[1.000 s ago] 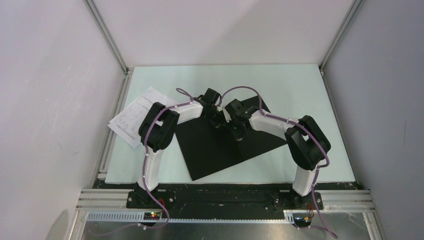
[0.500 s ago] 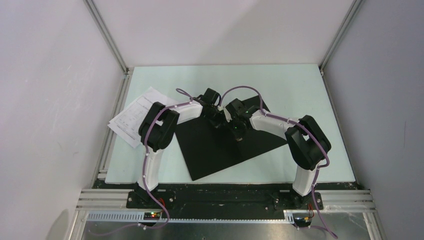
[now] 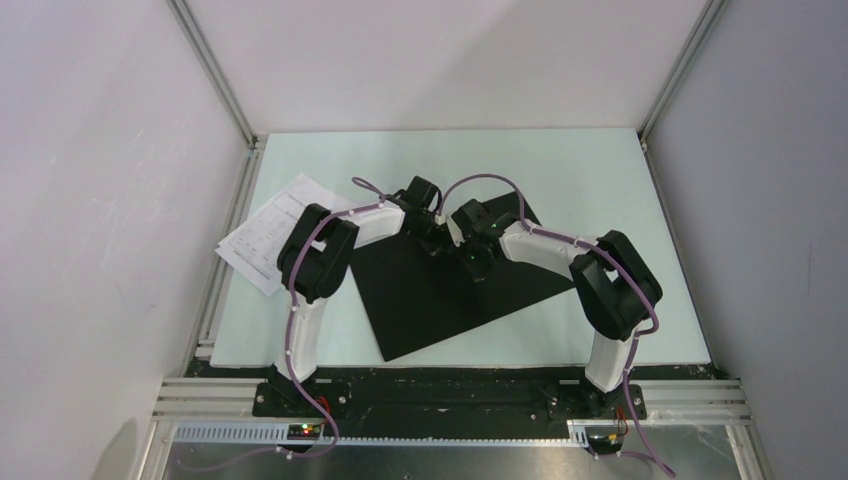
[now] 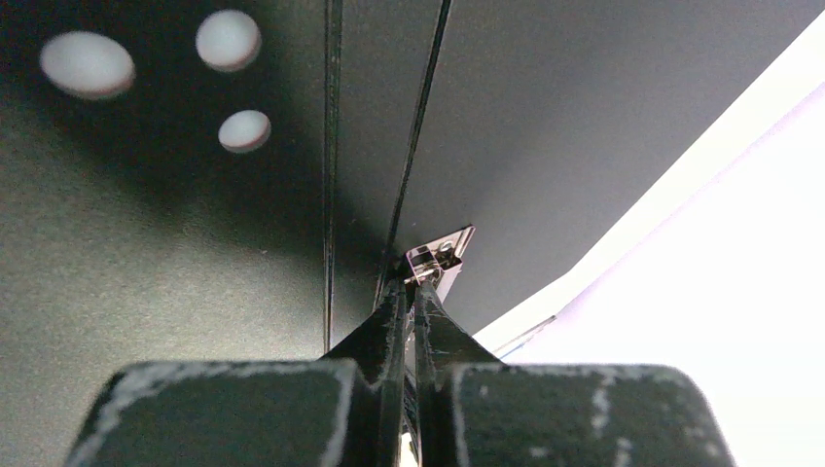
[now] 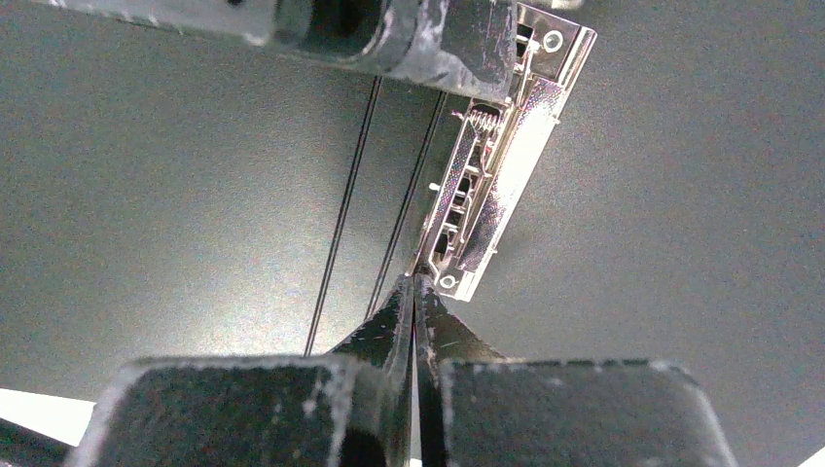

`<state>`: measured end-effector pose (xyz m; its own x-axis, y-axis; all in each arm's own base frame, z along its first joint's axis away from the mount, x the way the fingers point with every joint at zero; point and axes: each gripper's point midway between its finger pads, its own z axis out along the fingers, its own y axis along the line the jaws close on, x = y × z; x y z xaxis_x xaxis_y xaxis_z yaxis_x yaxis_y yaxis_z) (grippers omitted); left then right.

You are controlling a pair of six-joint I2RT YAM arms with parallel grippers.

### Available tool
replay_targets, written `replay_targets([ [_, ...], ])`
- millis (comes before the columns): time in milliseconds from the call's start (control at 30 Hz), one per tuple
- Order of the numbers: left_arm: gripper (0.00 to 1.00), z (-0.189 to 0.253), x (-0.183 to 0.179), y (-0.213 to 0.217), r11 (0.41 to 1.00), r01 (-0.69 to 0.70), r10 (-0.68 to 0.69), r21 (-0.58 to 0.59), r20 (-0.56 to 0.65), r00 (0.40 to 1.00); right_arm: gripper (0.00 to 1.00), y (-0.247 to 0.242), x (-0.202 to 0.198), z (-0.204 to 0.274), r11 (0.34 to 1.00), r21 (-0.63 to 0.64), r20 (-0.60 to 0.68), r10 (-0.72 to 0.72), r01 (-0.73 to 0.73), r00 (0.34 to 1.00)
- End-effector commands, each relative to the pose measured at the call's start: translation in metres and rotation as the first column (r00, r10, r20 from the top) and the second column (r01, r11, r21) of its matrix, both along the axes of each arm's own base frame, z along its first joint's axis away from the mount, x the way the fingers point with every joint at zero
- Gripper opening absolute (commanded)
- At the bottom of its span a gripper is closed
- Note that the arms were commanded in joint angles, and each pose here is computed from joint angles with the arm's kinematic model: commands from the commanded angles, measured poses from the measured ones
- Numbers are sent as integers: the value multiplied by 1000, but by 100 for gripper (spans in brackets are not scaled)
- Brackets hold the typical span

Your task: Put the files into the folder

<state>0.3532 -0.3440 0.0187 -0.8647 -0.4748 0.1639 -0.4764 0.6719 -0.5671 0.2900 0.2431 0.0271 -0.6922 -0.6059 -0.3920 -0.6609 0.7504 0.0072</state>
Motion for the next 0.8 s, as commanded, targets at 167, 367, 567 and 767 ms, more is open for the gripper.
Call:
replay_targets([
  [167,3,-48,1,27,988,-64,71,140,-46,996,0,-40,0,-35,976,-214,2,51,-49,999],
  [367,3,-53,-5,29,987,-58,68,149,-61,996,0,-57,12,-44,953,-300,42,66,-51,997],
  [567,4,-66,-19,31,986,-54,72,158,-115,991,0,-58,57,-14,953,-302,214,79,-11,974],
  [767,5,-64,-13,29,987,-56,72,149,-107,992,0,-28,101,117,997,-74,409,33,-3,912],
])
